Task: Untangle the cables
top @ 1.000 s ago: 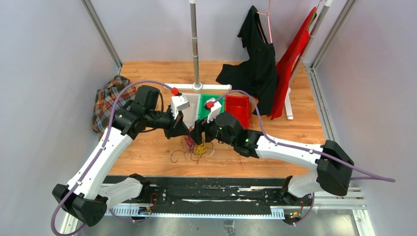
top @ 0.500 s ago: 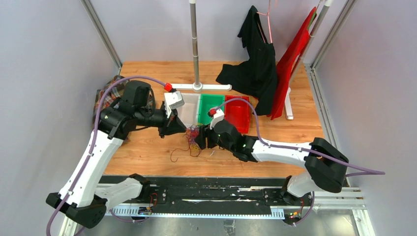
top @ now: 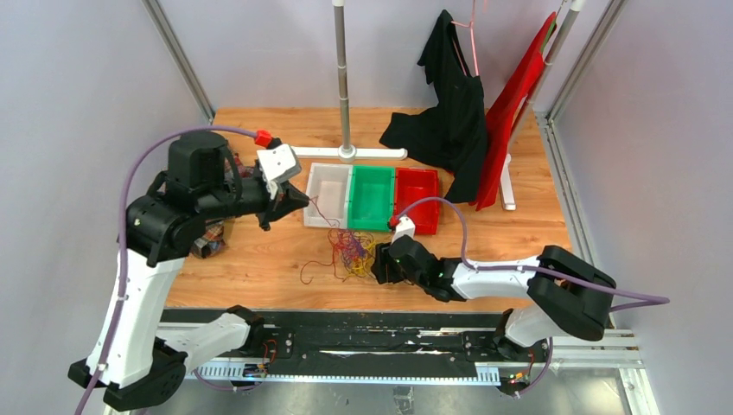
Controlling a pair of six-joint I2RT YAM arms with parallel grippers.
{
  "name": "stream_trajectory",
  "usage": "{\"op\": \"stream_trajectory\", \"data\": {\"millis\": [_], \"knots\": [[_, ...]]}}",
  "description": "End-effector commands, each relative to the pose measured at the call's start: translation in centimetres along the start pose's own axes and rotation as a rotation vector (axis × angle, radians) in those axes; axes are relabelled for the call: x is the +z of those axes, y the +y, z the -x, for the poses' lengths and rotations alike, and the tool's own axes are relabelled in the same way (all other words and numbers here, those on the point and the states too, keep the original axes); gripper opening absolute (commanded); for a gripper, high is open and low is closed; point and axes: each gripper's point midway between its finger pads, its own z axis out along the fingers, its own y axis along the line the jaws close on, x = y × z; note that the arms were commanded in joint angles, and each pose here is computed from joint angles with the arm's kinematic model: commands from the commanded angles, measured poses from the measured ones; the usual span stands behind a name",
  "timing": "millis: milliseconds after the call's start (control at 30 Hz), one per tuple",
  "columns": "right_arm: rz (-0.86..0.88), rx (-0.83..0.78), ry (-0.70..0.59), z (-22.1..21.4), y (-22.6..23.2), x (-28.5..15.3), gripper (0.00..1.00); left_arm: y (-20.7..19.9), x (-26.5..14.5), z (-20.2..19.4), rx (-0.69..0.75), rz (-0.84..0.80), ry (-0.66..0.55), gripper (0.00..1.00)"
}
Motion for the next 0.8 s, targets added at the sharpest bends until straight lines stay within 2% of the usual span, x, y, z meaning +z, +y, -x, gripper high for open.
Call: {"op": "stream_trajectory", "data": {"millis": [0,67,133,333,567,767], "knots": [[-0.061,0.041,-0.036,0.3,-1.7,-1.0,0.54,1.4,-2.3,2.7,0.09,0.124,-0.049,0.0],[-0.064,0.043,-0.046,0.6,-1.9,-1.7,0.55,2.0,-3.0,3.4,0.111,0.167,-0.057,0.0],[-0.04,0.042,-0.066,1.5,-1.4,-2.8,0.6,2.2,-3.3,3.5,0.115,0.188,-0.057,0.0],[0.097,-0.022,-0.193,8.2,2.5,-7.4,0.73,1.8,-2.2,0.8,0.1,0.155,-0.002,0.0],[0.303,-0.134,-0.331,16.9,10.1,-12.0,0.74,1.1,-1.2,-1.2,0.052,0.112,0.032,0.0],[0.454,-0.225,-0.343,19.8,15.8,-12.5,0.74,0.7,-1.3,-1.1,0.051,0.098,0.02,0.0]]}}
